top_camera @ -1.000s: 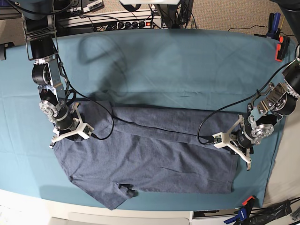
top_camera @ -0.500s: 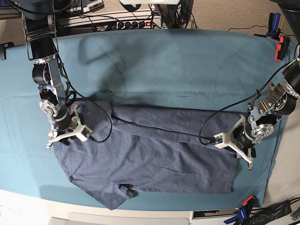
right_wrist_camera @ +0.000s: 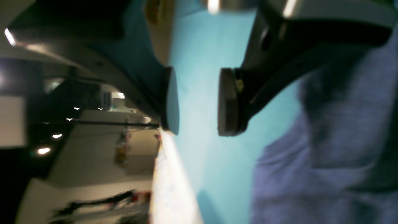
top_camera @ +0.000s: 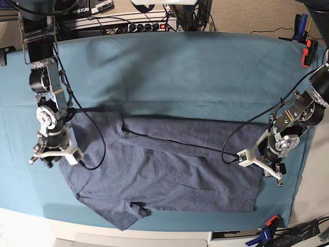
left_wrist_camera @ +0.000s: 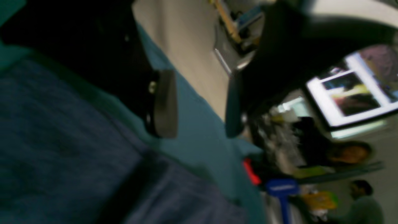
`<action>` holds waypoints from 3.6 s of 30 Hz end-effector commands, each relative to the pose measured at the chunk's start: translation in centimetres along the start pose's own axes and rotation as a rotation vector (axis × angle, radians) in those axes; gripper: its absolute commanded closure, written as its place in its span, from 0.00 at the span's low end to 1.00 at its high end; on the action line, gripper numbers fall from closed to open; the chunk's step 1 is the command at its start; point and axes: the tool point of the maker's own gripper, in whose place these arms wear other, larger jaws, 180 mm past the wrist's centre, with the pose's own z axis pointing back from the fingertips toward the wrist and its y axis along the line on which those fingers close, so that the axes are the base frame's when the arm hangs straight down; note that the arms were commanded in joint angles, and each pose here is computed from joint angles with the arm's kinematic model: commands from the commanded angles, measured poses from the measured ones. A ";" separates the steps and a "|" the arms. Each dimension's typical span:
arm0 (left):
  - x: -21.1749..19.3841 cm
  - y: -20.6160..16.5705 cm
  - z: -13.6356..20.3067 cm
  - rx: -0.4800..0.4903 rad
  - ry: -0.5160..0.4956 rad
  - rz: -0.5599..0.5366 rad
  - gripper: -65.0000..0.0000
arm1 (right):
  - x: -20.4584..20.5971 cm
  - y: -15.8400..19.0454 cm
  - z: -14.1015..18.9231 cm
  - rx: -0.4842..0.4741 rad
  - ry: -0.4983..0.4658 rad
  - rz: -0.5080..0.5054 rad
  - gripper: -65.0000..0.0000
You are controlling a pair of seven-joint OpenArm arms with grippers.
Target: Fold the T-shirt properly
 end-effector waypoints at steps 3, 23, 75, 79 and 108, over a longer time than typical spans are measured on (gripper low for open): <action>1.5 2.0 1.2 0.046 -0.033 0.010 0.58 | -0.8 -3.9 1.5 -0.088 0.009 0.003 0.66; 4.6 -11.8 5.6 -0.117 -0.135 -0.089 0.58 | -11.1 4.5 6.9 0.244 0.128 0.198 0.66; 7.5 -12.1 5.7 -0.101 -0.196 -0.084 0.58 | -8.3 13.1 4.9 0.501 0.005 0.312 0.62; 7.5 -12.1 5.7 -0.101 -0.196 -0.084 0.58 | -8.3 12.9 4.7 0.490 0.008 0.313 0.62; 4.4 -7.7 2.0 -0.120 -0.153 -0.202 0.58 | -8.1 10.5 3.4 0.401 0.039 0.319 1.00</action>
